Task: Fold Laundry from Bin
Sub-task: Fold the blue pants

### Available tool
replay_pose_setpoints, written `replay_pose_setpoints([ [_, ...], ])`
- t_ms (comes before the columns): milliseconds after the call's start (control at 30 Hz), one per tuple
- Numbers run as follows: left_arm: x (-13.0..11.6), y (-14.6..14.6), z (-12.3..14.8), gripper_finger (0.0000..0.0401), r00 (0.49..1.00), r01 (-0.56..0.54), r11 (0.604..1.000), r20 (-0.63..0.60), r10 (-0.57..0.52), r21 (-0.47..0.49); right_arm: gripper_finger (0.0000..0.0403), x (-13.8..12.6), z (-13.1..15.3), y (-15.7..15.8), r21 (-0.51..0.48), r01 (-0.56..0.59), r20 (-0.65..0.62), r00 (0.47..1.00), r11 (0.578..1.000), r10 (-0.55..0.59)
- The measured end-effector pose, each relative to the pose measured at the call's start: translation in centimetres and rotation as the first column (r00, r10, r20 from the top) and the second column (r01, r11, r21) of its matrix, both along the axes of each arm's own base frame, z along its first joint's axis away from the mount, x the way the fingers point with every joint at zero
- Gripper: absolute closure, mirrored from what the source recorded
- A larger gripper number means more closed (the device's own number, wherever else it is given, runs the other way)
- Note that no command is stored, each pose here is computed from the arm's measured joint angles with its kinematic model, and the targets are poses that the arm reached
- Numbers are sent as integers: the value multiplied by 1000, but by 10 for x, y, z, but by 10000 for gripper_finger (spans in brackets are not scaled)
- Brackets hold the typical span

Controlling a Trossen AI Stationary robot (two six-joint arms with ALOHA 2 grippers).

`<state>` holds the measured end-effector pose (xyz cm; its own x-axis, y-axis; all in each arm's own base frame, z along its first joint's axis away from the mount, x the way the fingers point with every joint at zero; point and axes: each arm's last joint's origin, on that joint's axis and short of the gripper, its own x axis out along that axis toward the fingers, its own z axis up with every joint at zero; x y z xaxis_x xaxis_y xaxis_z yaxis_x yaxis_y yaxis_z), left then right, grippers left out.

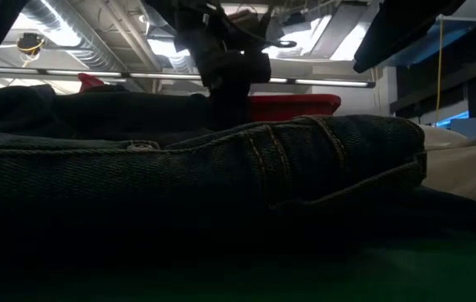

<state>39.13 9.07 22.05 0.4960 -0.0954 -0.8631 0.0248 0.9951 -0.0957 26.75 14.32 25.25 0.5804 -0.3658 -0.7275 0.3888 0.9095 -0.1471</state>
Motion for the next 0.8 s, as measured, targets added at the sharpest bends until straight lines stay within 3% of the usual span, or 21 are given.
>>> replay_pose_setpoints([
  [67,0,1,-6,188,1000,17,999,-19,-18,-51,132,0,0,0,1,0,2,1000,1000,0],
  [233,2,2,-15,213,999,15,999,-45,-17,-44,132,1,0,0,5,0,8,1000,1000,0],
  [433,1,-1,-7,315,999,1,999,-33,-3,-39,132,1,0,1,9,-3,3,1000,1000,3],
  [567,-4,-14,37,387,1000,-5,1000,23,5,13,132,0,-1,0,20,-9,-15,1000,1000,9],
  [800,-43,-57,144,387,989,-55,973,144,23,222,132,1,-1,-1,76,42,0,999,996,-42],
])
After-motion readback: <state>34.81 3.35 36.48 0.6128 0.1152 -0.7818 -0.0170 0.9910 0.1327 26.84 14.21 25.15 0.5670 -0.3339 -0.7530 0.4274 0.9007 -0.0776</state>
